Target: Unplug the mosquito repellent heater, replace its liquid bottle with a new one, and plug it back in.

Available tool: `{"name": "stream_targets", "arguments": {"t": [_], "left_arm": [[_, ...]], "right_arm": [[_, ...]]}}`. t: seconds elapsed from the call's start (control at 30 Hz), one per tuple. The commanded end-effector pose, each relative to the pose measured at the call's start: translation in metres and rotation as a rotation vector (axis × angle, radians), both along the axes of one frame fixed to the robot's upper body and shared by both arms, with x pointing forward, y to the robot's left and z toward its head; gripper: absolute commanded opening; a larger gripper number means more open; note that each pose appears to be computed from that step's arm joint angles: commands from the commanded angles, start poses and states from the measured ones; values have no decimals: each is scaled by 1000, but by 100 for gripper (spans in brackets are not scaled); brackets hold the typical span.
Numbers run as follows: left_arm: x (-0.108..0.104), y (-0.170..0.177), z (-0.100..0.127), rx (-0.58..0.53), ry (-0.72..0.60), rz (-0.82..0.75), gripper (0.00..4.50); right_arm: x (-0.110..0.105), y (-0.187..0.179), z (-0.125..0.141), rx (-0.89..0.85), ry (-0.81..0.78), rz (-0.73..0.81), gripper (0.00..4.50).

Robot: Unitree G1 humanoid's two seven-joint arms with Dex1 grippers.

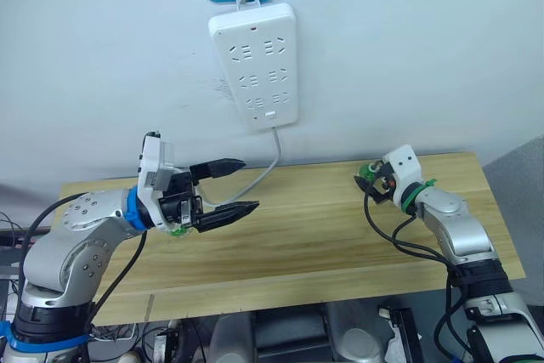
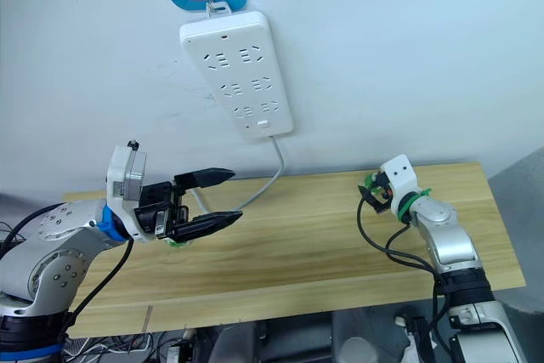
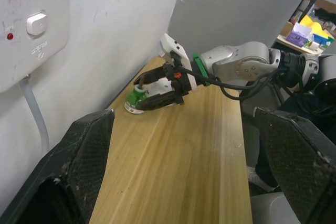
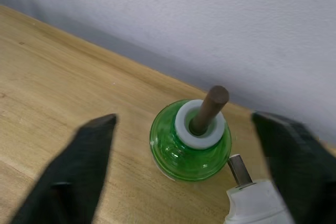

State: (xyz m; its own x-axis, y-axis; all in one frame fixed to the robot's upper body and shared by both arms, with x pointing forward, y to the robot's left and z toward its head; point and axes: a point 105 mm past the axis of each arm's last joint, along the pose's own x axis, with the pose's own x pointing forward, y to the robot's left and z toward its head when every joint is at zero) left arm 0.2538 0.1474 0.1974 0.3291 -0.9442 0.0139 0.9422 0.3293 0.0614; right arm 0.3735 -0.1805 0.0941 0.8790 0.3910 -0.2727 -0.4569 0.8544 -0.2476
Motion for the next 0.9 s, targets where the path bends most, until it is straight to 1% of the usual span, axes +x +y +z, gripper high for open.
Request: {"name": "stream_targets", "arguments": {"t": [0.03, 0.17, 0.3, 0.4, 0.57, 0.67, 0.8, 0.9], "left_arm": [[-3, -2, 4, 12, -41, -11, 450], [-3, -1, 4, 14, -43, -9, 450], [-2, -1, 4, 15, -48, -2, 450], [1, 3, 1, 40, -60, 31, 450], [4, 5, -3, 70, -74, 67, 450], [7, 6, -5, 88, -66, 99, 450], [7, 7, -11, 136, -78, 128, 450], [8, 12, -13, 158, -93, 178, 450]], "right_arm": [[0, -4, 12, 2, -46, -1, 448], [-4, -7, 20, -5, -62, 10, 448], [-12, -8, 37, 10, -76, 33, 448], [-30, 6, 59, 63, -74, 149, 448], [-55, 35, 78, 125, -18, 334, 448], [-61, 47, 82, 125, -2, 406, 448], [-73, 63, 79, 88, 30, 538, 448], [-89, 72, 75, 35, 42, 693, 448]]}}
